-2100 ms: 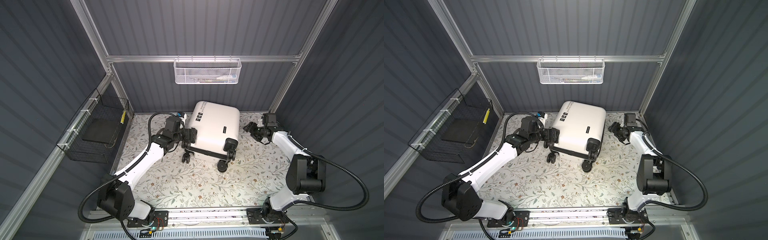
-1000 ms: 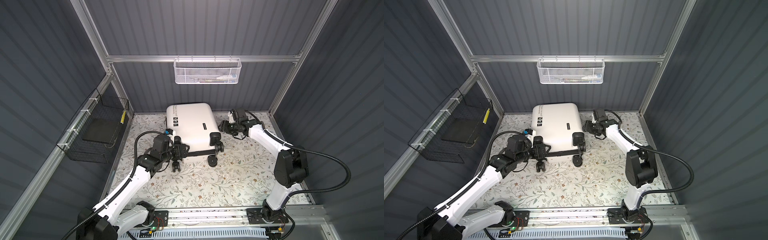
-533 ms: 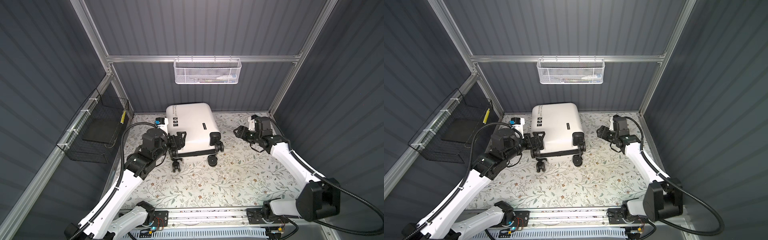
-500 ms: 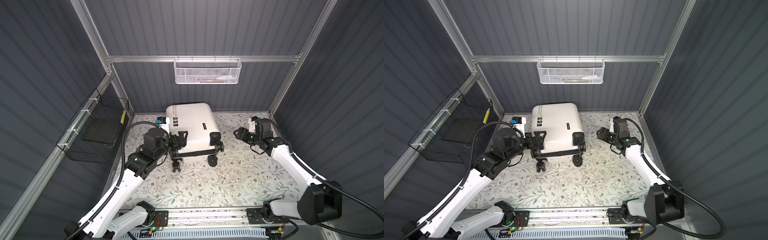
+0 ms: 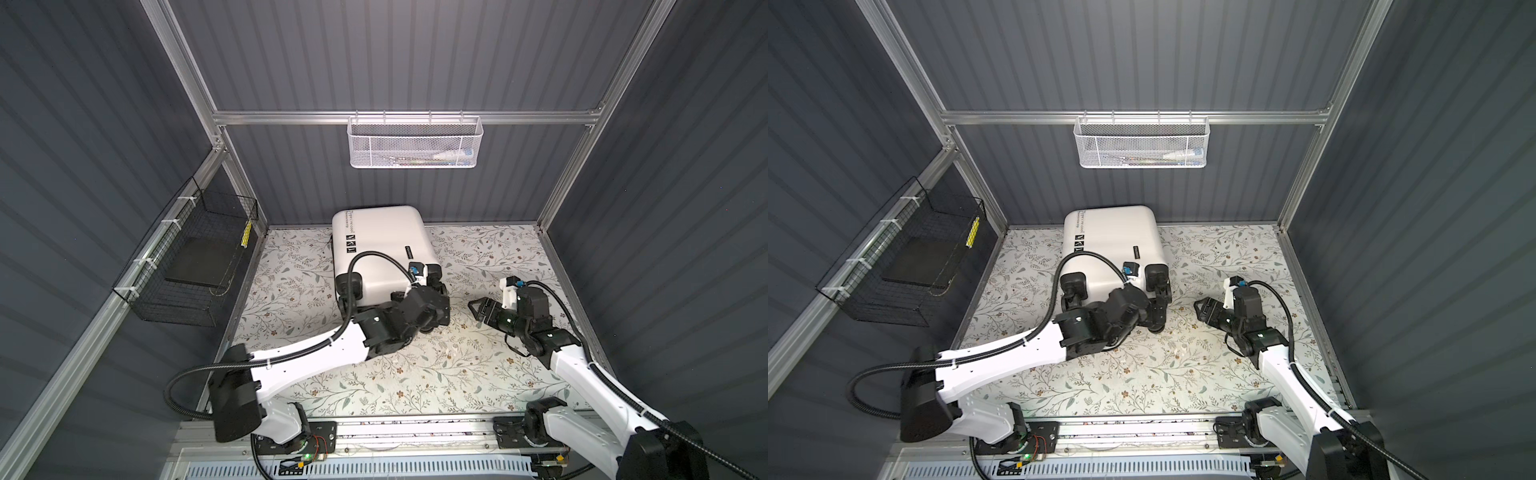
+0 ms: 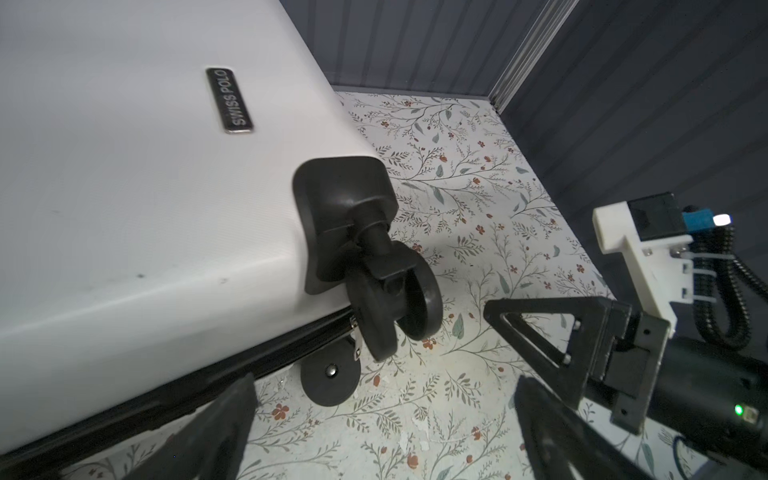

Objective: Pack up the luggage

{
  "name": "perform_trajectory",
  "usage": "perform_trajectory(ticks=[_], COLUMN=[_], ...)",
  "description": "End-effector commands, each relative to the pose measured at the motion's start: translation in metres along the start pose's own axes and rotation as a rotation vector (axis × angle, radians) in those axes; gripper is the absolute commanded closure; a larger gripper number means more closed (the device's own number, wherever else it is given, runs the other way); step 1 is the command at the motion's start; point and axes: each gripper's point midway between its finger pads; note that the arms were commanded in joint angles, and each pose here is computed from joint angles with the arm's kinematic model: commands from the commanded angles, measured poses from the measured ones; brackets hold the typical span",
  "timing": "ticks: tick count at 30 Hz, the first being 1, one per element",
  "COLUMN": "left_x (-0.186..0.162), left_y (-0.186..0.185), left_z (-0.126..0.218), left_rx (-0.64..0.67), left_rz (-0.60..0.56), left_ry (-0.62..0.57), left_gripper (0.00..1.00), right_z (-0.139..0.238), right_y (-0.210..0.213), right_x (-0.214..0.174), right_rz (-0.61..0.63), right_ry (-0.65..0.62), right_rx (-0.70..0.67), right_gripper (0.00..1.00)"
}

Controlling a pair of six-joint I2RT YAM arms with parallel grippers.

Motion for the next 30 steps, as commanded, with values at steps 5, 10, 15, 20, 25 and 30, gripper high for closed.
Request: perform_trajectory(ticks=[5, 10, 15, 20, 25, 30], left_x=[0.012, 0.003, -0.007, -0.011, -0.024, -0.025], left_y=[-0.018, -0.014, -0.012, -0.011, -0.004, -0.004], left_z=[-0.033, -0.047, -0.057, -0.063, -0.062, -0.062], left_rx=[0.182, 0.252, 0.287, 0.309, 0.324, 0.312], left_rz=[0.041, 0.031, 0.014, -0.014, 0.009, 0.015], left_ry=[-0.031, -0.017, -0.004, 0.000, 0.023, 0.017], left_gripper=[0.03, 0.10, 0.16, 0.17, 0.10, 0.12], right_z=[-0.003, -0.003, -0.005, -0.006, -0.005, -0.005], right_y=[-0.005, -0.012, -0.014, -0.011, -0.010, -0.008], right_x=[-0.020, -0.028, -0.031, -0.033, -0.033, -0.033], right_rz=[-0.022, -0.008, -0.005, 0.008, 0.019, 0.020], right_ry=[0.022, 0.034, 0.042, 0.052, 0.049, 0.052], right_rx=[0.076, 0.070, 0.070, 0.094, 0.100, 0.108], right_gripper=[0.21, 0.20, 0.20, 0.20, 0.19, 0.19])
Point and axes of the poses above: each gripper's point midway between its finger pads, its own z axis back along the fingers, its own y axis along the line the jaws close on, x = y × z, and after that the axes turned 10 degrees about -z, right-handed
